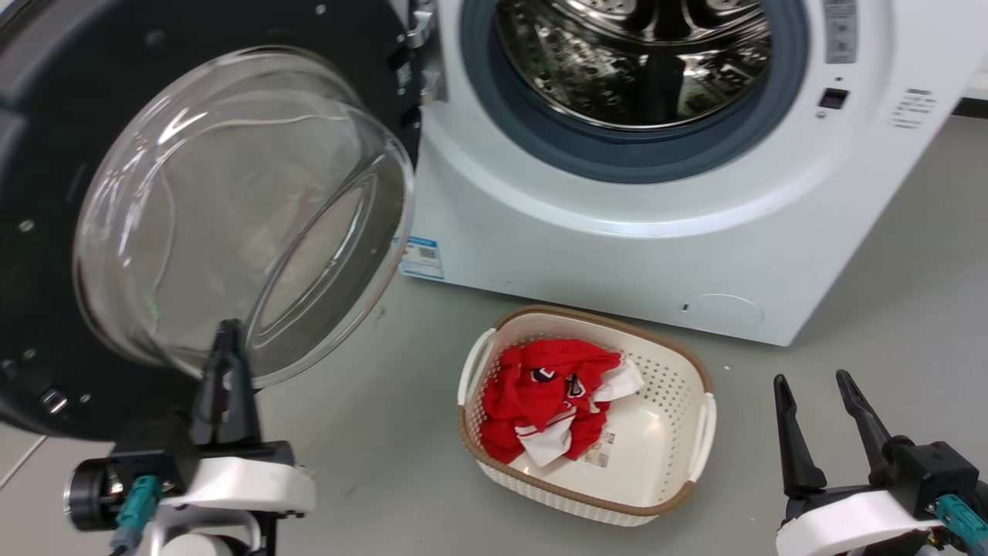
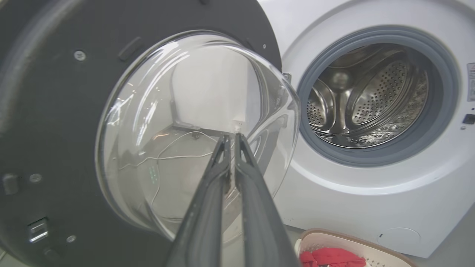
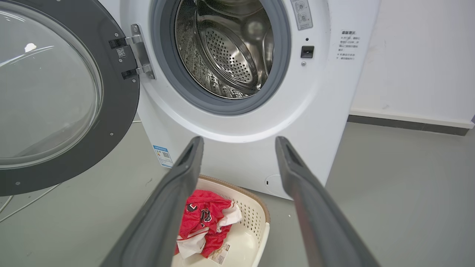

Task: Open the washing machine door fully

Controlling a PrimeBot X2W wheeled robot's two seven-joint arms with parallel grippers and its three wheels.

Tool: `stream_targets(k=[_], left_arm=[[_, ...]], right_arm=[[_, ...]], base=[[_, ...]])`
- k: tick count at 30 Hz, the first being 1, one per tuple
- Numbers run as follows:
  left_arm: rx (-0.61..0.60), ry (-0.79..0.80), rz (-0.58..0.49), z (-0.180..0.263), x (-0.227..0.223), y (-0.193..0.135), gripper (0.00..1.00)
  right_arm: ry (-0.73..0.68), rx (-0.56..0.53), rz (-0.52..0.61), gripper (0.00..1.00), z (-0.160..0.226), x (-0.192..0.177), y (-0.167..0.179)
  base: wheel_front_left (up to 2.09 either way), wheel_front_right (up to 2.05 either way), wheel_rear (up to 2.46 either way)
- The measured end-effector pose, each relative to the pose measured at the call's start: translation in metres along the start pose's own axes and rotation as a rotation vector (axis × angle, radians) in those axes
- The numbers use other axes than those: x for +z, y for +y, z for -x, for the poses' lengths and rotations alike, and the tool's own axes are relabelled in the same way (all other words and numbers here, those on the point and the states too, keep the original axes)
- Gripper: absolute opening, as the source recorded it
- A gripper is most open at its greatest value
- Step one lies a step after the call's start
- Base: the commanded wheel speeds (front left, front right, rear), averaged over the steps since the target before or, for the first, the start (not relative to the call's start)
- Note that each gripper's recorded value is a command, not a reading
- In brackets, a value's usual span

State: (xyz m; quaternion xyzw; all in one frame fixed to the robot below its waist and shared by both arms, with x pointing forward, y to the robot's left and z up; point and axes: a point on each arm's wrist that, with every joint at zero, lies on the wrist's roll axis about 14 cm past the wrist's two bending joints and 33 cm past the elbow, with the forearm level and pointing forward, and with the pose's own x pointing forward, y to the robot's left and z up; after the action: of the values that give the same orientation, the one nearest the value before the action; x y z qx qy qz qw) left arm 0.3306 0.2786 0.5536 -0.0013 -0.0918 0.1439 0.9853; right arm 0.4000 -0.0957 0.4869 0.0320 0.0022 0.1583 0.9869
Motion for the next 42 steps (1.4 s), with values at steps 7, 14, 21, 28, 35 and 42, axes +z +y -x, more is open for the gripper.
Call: stream_targets(k=[7,14,21,28,35,42], left_arm=[[-0.135,-0.016,0.056,-0.016,-0.001,-0.052,1.00],[-0.236,-0.020,0.089,-0.022,-0.004,-0.100,1.00],[-0.313,-0.011,0.108,-0.023,-0.008,-0.135,1.00],[-0.320,-0.003,0.070,-0.015,-0.014,-0.135,1.00],[-0.305,0.003,0.024,-0.008,-0.018,-0.128,1.00],[-0.295,-0.001,0.010,-0.007,-0.018,-0.125,1.00]], right_arm=[[-0.031,-0.078,0.013,1.00,0.018,0.011,-0.022],[-0.065,-0.163,0.046,1.00,0.038,0.023,-0.046],[-0.109,-0.240,0.069,1.00,0.060,0.039,-0.066],[-0.137,-0.254,0.080,1.00,0.070,0.051,-0.067],[-0.140,-0.242,0.081,1.00,0.073,0.054,-0.061],[-0.144,-0.227,0.081,1.00,0.070,0.056,-0.057]], base=[[0.00,0.00,0.00],[0.00,0.00,0.00],[0.00,0.00,0.00],[0.00,0.00,0.00],[0.00,0.00,0.00],[0.00,0.00,0.00]])
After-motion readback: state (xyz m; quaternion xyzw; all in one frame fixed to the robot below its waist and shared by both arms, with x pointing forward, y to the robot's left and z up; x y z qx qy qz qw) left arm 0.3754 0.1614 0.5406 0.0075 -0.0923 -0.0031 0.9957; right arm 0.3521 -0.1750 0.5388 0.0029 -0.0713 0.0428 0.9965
